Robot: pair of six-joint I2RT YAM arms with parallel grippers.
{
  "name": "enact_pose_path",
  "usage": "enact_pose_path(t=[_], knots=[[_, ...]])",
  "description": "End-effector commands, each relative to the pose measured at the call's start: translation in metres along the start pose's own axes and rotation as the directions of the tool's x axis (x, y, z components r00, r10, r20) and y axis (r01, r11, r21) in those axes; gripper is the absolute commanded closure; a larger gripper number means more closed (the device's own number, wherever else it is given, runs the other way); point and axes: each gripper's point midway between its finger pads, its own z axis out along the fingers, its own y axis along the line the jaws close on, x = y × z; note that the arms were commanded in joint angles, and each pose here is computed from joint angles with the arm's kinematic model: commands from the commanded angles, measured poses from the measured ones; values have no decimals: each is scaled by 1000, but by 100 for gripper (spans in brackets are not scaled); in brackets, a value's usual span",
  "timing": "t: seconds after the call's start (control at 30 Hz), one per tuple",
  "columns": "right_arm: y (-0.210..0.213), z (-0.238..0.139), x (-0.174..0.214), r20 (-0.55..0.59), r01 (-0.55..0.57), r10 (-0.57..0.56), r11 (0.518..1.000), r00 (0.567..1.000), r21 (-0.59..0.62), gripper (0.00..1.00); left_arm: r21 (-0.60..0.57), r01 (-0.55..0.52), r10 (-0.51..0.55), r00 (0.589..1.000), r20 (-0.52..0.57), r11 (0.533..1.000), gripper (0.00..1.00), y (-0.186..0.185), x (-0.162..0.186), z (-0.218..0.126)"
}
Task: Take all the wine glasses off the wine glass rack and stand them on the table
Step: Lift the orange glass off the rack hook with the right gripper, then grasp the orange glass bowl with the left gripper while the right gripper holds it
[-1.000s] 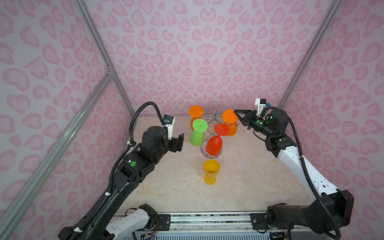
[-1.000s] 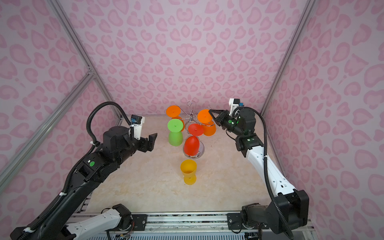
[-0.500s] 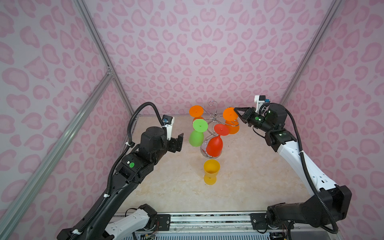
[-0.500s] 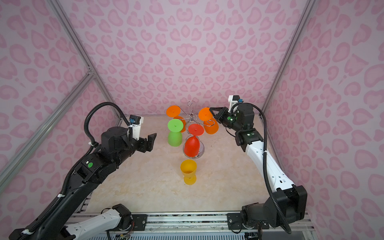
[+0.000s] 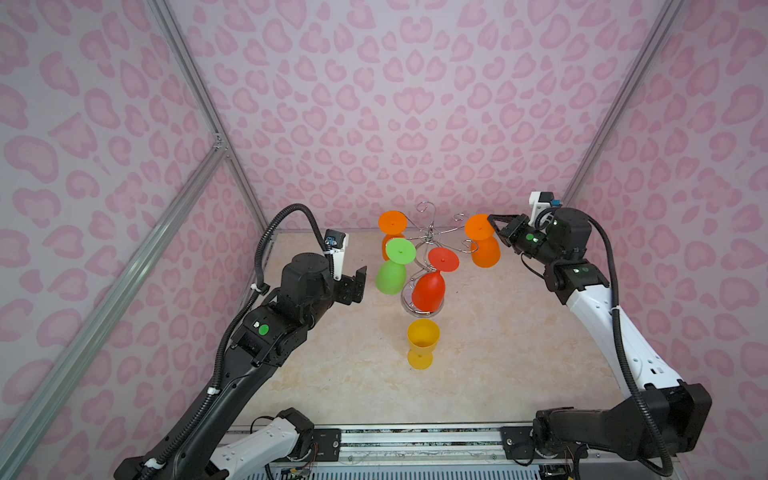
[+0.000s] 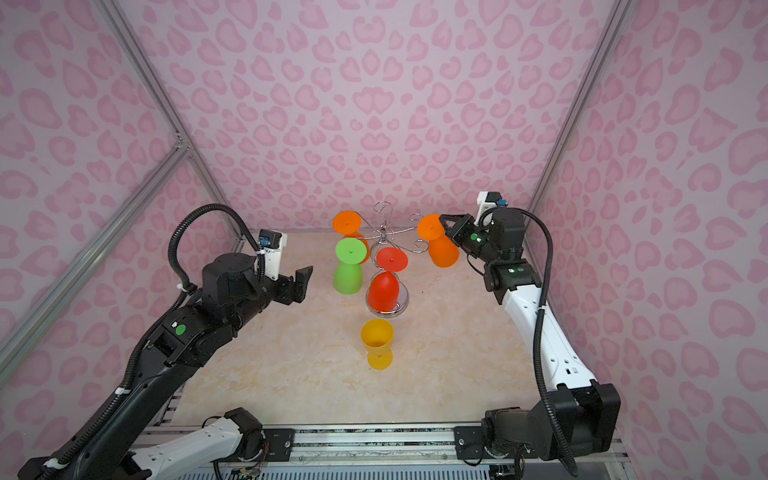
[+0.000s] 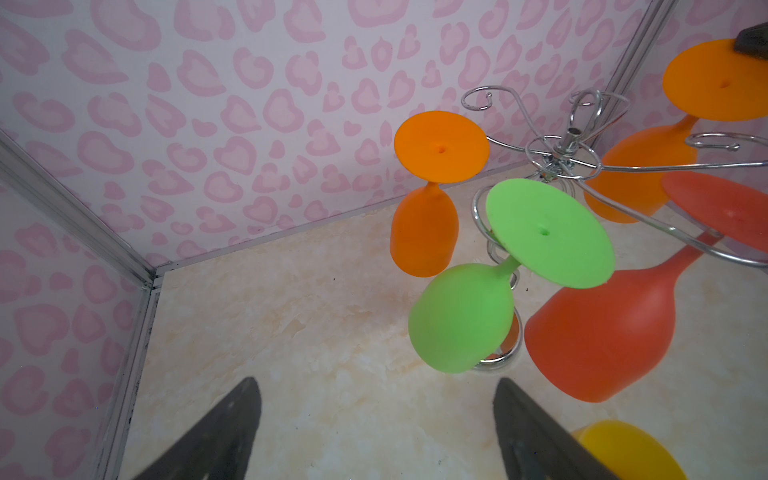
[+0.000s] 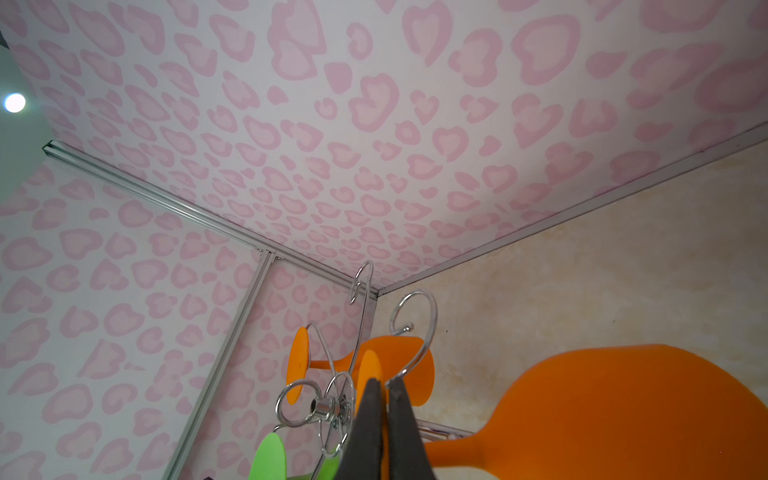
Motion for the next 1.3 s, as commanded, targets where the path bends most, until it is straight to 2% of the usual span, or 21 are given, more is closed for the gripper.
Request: enact_pose_path(t=[0.0, 0.17, 0.3, 0.43, 0.53, 0.67, 0.77, 0.9, 0.97, 1.0, 1.07, 1.2, 1.27], knots=[[-11, -16, -14, 45, 27, -28, 999, 999, 37, 100, -9, 3, -3, 1000, 13, 1000, 11, 2, -3, -2], [-5, -61, -41, 156, 29, -32, 999, 987, 16, 100, 16, 23, -24, 999, 36, 1000, 11, -1, -7, -6], [36, -105, -59, 263, 94, -70, 992, 962, -78, 100, 189, 87, -106, 990, 88, 978, 10, -19, -17, -10], [96, -140, -65, 337, 189, -108, 958, 935, -217, 100, 395, 152, -230, 960, 160, 906, 11, -34, -42, -19], [142, -163, -68, 380, 239, -87, 896, 921, -375, 100, 553, 120, -279, 936, 214, 825, 11, -53, -66, -33], [192, -192, -64, 384, 259, -7, 749, 923, -610, 100, 729, 40, -320, 914, 249, 683, 10, -81, -93, -53], [212, -192, -47, 327, 220, 49, 643, 944, -733, 100, 803, -7, -343, 902, 262, 596, 10, -93, -104, -57], [230, -174, -13, 226, 163, 48, 552, 973, -818, 100, 862, -52, -374, 887, 272, 504, 9, -104, -114, -52], [236, -165, 1, 174, 122, 54, 513, 983, -850, 100, 851, -134, -381, 851, 361, 508, 9, -103, -125, -46], [237, -161, 5, 152, 103, 60, 495, 987, -863, 100, 921, -76, -409, 880, 242, 382, 9, -114, -121, -52], [236, -157, 9, 115, 61, 90, 463, 989, -884, 100, 936, -69, -433, 873, 223, 344, 9, -116, -126, -47], [234, -152, 15, 37, -21, 143, 387, 989, -922, 100, 943, -51, -448, 870, 204, 330, 9, -116, -129, -30], [232, -149, 21, -1, -60, 163, 354, 987, -933, 100, 951, -50, -461, 866, 193, 304, 9, -117, -131, -27]])
